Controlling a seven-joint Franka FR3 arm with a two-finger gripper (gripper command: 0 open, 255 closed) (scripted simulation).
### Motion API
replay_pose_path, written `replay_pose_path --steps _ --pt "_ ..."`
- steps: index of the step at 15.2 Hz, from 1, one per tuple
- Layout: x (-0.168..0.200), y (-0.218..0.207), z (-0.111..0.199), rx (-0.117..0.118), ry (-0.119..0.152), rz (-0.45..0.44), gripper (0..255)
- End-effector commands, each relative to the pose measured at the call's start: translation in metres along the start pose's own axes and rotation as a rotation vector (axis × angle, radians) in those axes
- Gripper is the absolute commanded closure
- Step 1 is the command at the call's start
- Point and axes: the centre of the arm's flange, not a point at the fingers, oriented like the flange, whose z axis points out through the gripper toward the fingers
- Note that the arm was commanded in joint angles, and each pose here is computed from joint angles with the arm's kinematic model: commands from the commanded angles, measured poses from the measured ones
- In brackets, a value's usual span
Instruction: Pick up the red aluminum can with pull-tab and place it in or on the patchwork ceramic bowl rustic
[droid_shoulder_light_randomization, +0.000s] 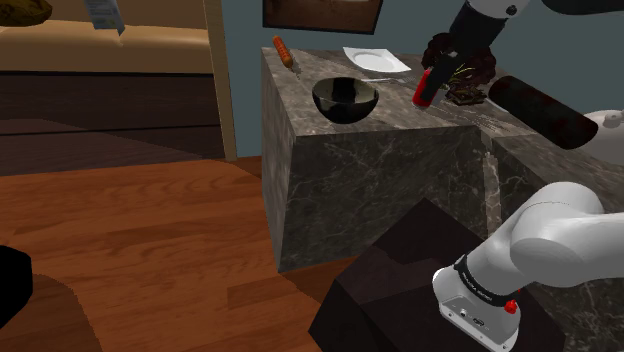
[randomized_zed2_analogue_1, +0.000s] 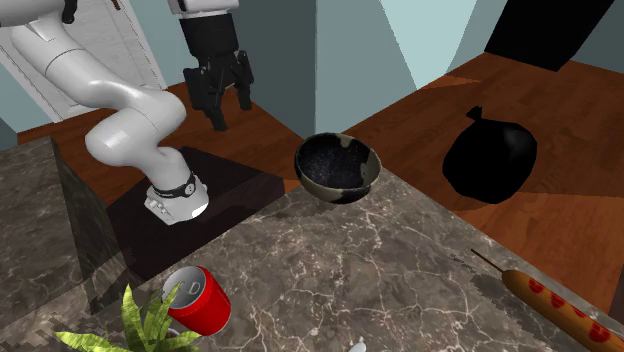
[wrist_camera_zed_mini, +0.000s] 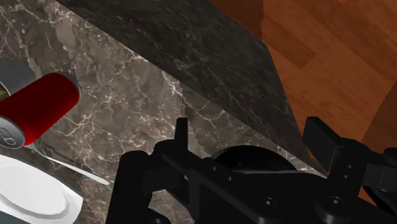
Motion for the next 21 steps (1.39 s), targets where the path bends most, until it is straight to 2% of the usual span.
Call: replay_pose_path --steps 1,11,21 --pt "0.0 0.0 0.0 0.0 0.0 0.0 0" --pt "0.037 0.139 0.036 0.094 -0.063 -0.058 0" --pt "0.079 0.271 0.087 0.188 -0.126 -0.116 0"
